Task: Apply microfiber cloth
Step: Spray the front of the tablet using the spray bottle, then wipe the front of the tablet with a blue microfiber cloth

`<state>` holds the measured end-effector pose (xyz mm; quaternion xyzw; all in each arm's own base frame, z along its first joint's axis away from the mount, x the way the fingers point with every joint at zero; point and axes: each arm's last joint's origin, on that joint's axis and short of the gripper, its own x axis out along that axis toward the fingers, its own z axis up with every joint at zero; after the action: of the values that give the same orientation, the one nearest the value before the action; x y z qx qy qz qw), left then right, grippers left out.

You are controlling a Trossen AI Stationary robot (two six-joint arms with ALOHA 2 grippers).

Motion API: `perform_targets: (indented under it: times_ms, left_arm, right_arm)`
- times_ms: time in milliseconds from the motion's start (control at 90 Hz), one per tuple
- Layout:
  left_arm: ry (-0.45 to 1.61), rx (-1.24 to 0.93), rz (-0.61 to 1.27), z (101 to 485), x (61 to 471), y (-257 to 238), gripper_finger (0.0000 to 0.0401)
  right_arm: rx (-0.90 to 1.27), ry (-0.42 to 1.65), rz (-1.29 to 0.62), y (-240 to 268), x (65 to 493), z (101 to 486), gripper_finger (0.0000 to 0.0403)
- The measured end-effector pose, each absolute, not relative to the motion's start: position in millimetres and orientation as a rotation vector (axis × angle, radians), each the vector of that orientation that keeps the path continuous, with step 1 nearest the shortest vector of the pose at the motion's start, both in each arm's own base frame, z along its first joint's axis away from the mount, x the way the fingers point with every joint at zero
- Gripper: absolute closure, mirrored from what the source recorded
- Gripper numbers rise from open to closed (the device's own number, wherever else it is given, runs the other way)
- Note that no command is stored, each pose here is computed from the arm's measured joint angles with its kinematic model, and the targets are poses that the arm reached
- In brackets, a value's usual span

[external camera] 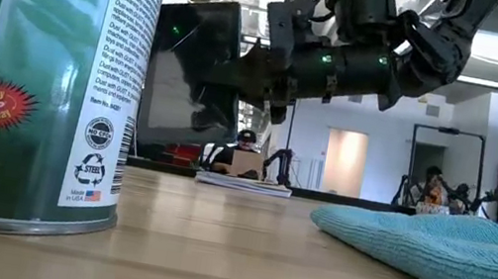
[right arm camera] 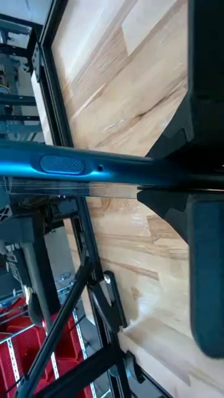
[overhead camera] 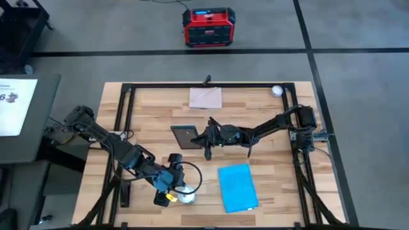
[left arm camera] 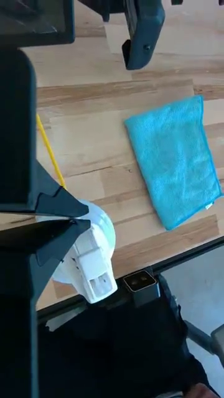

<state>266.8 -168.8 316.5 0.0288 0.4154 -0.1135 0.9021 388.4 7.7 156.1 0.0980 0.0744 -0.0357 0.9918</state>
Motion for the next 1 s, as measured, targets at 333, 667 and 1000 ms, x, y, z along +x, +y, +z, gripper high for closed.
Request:
perform_targets:
  times_ms: [333,667,1000]
  left_arm:
    - [0.816,0.149,-0.191,347.3,270.3,-151.9,0.0401]
    - [0.77,0.212,-0.148,362.7,278.6,-120.3,0.0401]
    - [0.693,0.236,-0.257,344.1,318.6,-84.3,0.0401]
  right_arm:
    - [0.17,0.115,-0.089,-1.6,388.5,161.3,0.0392]
    - [0.028,0.098,-0.257,-47.1,352.9,200.6,0.0392]
    - [0.048,0.09,-0.48,-62.4,243.5,197.1,0.0392]
